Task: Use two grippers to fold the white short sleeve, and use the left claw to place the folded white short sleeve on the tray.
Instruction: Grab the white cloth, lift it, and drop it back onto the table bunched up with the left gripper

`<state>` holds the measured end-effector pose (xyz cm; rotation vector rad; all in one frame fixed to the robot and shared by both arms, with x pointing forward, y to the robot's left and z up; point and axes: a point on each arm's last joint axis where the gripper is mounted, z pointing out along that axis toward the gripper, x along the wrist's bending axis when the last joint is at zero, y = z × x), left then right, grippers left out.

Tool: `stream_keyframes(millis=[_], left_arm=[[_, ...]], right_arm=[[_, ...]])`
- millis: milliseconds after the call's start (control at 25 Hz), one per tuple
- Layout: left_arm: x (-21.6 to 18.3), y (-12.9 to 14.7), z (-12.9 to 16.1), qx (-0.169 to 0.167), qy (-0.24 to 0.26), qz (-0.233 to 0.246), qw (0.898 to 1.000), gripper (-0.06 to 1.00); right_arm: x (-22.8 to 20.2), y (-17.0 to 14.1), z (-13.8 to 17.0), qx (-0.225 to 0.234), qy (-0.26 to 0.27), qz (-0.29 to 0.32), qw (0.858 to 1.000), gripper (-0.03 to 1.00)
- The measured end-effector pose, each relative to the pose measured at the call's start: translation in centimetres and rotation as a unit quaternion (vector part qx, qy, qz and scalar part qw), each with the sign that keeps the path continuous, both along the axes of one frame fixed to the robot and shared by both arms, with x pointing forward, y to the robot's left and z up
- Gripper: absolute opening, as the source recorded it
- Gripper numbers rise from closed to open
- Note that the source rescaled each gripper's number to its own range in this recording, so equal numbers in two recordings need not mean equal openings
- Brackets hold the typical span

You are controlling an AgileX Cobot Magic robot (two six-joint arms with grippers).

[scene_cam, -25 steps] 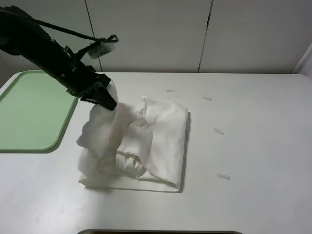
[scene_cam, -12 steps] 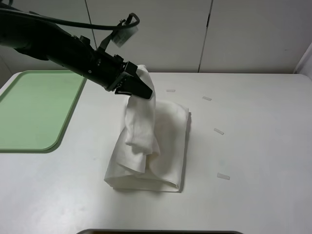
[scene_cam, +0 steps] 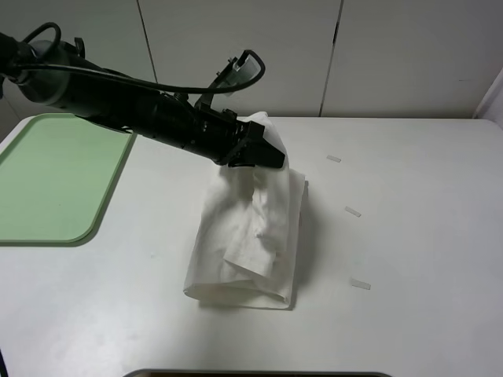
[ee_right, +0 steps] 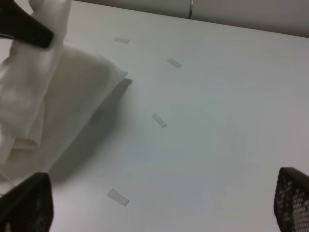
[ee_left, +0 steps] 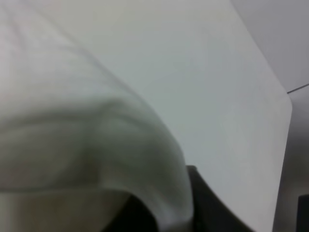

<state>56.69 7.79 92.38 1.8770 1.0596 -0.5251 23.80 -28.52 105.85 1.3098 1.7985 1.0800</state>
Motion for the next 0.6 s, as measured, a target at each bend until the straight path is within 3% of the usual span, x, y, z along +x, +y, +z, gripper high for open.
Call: stream_keyframes(millis=[40, 120, 200, 320, 400, 600], left_arm=[[0.0, -1.3, 0.1, -0.021, -0.039, 0.009, 0.999, 0.09], [0.0, -1.4, 0.2, -0.022, -0.044, 0.007, 0.999, 0.10], [-0.1, -1.5, 0.2, -0.026, -0.063, -0.008, 0.998, 0.21], [-0.6, -1.9, 0.7, -0.055, -0.091, -0.049, 0.993, 0.70], [-0.8, -1.9, 0.8, -0.063, -0.094, -0.059, 0.992, 0.80], [-1.0, -2.0, 1.1, -0.078, -0.117, -0.084, 0.986, 0.92]], right_arm=[[0.0, 0.0, 0.0, 0.000, 0.000, 0.000, 1.000, 1.00], [0.0, 0.0, 0.0, 0.000, 0.000, 0.000, 1.000, 1.00], [0.0, 0.0, 0.0, 0.000, -0.001, 0.000, 1.000, 1.00], [0.0, 0.0, 0.0, 0.000, -0.001, 0.000, 1.000, 1.00], [0.0, 0.0, 0.0, 0.000, -0.001, 0.000, 1.000, 1.00], [0.0, 0.0, 0.0, 0.000, -0.001, 0.000, 1.000, 1.00]])
